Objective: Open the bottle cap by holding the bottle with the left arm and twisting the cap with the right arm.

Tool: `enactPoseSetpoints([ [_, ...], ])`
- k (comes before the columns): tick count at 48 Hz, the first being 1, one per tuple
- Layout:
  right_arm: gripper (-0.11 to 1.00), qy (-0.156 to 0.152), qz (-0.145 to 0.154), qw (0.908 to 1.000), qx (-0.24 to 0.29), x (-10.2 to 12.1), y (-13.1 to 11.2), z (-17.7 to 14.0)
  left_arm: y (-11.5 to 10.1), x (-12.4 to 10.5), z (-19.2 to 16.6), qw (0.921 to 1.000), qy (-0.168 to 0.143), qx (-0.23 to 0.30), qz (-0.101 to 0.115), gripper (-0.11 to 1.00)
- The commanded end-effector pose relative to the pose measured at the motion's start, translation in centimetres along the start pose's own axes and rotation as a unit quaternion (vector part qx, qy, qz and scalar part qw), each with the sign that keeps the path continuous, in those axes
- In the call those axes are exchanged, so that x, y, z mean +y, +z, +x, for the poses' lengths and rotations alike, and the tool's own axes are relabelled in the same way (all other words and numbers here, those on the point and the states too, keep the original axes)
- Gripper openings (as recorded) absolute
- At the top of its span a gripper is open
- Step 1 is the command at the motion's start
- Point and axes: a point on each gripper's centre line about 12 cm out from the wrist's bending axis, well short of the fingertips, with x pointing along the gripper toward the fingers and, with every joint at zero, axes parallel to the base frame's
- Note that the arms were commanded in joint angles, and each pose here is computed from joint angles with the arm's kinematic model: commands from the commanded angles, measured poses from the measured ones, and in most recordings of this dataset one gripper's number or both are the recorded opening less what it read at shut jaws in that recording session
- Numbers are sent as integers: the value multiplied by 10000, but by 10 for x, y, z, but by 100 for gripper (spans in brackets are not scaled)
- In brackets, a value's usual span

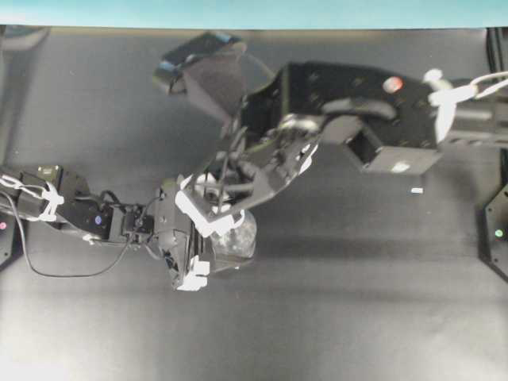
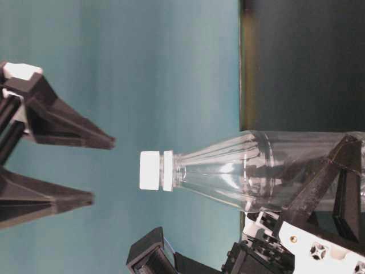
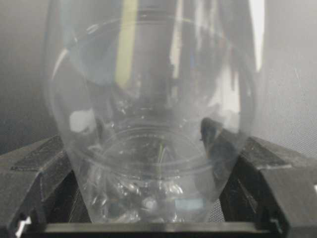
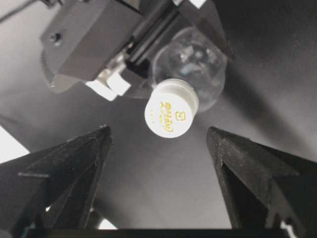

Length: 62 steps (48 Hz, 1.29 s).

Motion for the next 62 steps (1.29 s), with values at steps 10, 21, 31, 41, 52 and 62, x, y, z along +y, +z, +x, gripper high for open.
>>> enactPoseSetpoints([
  [10,74,-178,16,9997,186,3,-1,23,2,-1,0,10000,-23,-36,-3,81],
  [21,70,-239,5,9994,233,1,-2,27,2,-2,0,10000,-36,-35,5,81],
  [31,36,-275,-156,9991,272,0,-3,26,2,-1,0,10000,-22,-36,-1,81],
  [41,36,-273,-572,9976,288,-3,1,25,2,-1,0,10000,-15,-29,-6,81],
  [52,36,-277,-1928,9800,397,-6,4,23,2,-1,0,10000,-17,-44,-6,81],
  [62,36,-205,-3493,9357,459,-2,3,21,2,-1,0,10000,-16,-37,-6,81],
])
